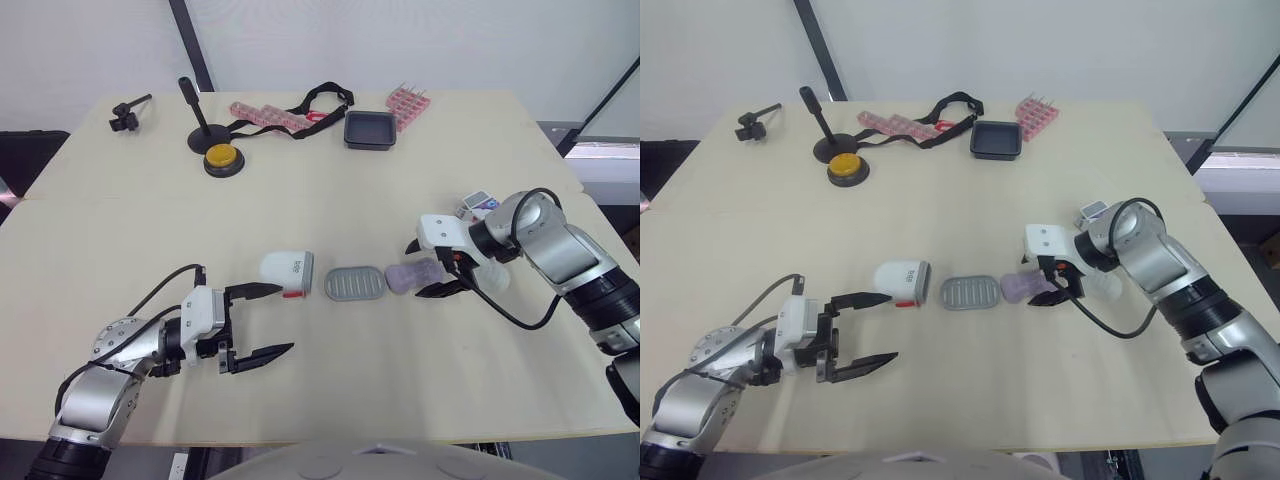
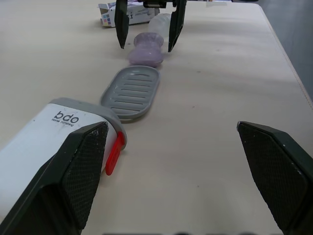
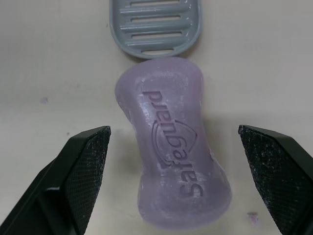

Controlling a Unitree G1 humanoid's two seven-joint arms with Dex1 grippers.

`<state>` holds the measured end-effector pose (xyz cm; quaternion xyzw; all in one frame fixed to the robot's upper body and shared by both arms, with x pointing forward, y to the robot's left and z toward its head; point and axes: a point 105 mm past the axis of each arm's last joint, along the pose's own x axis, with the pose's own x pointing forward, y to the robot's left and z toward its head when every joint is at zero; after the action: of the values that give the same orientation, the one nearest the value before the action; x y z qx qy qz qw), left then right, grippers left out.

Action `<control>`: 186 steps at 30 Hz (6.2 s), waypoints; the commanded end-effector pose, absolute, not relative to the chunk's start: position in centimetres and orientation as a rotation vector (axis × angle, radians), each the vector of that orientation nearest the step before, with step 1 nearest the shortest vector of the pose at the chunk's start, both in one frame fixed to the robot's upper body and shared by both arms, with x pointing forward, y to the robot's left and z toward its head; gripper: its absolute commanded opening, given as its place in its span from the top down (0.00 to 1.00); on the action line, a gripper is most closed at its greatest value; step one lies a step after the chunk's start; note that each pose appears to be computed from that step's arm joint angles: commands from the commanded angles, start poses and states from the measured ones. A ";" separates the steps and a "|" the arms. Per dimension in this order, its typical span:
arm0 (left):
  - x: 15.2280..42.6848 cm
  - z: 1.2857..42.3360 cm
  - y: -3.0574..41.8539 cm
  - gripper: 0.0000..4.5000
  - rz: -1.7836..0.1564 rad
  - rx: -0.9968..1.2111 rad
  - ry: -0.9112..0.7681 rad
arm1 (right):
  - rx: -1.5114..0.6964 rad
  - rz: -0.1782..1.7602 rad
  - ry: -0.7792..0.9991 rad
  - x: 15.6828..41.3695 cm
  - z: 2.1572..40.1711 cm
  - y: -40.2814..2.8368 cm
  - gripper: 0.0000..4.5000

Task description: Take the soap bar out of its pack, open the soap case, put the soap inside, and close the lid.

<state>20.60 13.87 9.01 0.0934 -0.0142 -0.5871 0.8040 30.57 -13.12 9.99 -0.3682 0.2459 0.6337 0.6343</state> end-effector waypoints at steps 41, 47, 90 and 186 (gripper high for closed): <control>20.3 9.2 16.4 0.00 -1.084 0.164 0.009 | -0.899 1.502 0.476 28.0 12.6 -3.0 0.62; 20.1 9.4 16.0 0.00 -1.102 0.170 0.005 | -0.920 1.493 0.494 28.3 11.9 -2.7 0.62; 28.7 10.2 13.4 0.00 -1.387 0.560 0.111 | -0.418 1.354 0.118 23.3 13.2 -11.9 0.01; 28.9 8.0 12.9 0.23 -1.546 0.599 0.265 | -0.558 1.498 0.290 27.2 12.6 -6.5 0.00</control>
<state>28.80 12.85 7.35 0.2585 0.1269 -0.6883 0.6658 27.09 -6.66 12.20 -0.2401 0.1341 0.6690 0.6905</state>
